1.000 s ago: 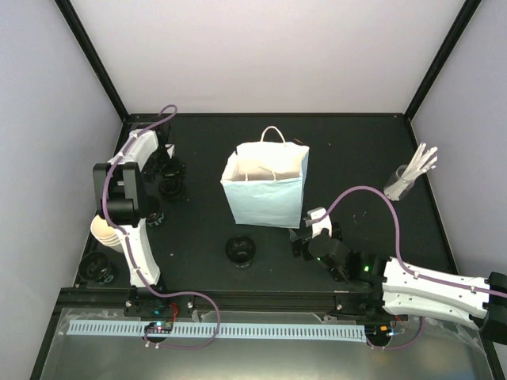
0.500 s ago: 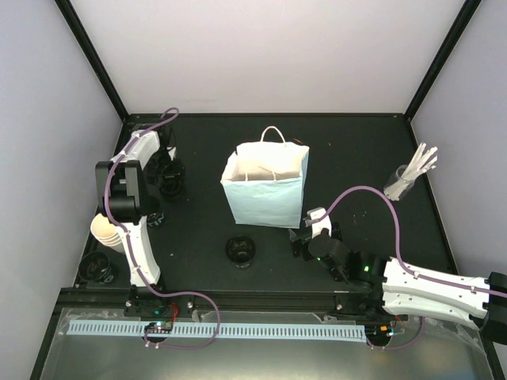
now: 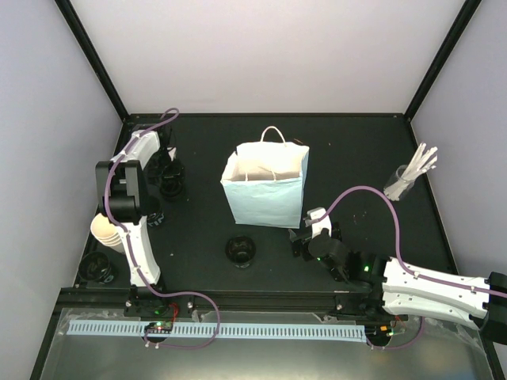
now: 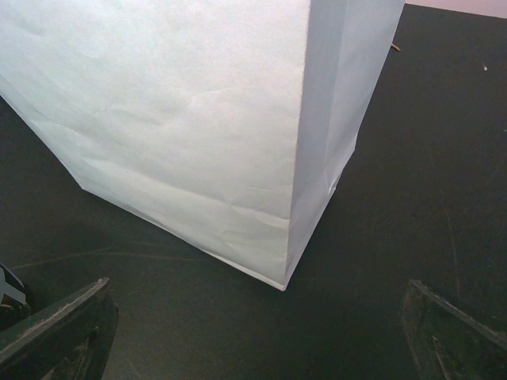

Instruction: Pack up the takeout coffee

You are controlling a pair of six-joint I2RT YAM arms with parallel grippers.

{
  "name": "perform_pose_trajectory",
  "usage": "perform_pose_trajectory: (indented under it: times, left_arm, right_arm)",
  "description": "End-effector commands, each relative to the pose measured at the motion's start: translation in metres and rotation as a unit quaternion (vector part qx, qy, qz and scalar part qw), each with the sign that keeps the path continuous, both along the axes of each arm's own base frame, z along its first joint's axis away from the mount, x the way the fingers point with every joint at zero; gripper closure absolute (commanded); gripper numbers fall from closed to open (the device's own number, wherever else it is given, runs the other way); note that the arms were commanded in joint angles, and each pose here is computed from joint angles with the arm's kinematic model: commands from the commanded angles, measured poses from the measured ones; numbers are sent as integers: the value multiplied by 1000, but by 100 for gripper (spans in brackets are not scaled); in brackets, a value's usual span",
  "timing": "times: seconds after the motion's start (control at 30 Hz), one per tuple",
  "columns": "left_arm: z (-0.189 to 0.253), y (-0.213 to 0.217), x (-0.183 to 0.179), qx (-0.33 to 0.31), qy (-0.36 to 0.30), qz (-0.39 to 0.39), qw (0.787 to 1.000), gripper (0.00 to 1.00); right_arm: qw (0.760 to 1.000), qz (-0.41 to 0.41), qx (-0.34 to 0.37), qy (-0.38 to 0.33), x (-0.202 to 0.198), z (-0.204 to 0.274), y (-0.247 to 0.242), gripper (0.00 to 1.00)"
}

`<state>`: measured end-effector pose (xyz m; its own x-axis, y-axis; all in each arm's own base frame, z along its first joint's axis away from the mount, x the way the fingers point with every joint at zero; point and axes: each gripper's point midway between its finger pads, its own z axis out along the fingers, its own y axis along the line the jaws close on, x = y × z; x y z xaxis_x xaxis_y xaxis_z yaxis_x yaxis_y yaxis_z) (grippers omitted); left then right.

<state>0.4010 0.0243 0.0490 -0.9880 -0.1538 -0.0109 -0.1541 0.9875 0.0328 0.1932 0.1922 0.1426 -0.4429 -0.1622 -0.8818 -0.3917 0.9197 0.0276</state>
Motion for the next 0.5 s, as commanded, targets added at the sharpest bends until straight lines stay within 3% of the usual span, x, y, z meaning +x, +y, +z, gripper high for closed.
perform_pose_trajectory:
  times: [0.0, 0.47]
  left_arm:
    - [25, 2, -4, 6, -23, 10, 1000, 26]
    - [62, -9, -14, 14, -60, 12, 998, 27]
  right_arm:
    - [1000, -10, 10, -9, 3, 4, -2, 0]
    - [1000, -11, 14, -11, 3, 5, -3, 0]
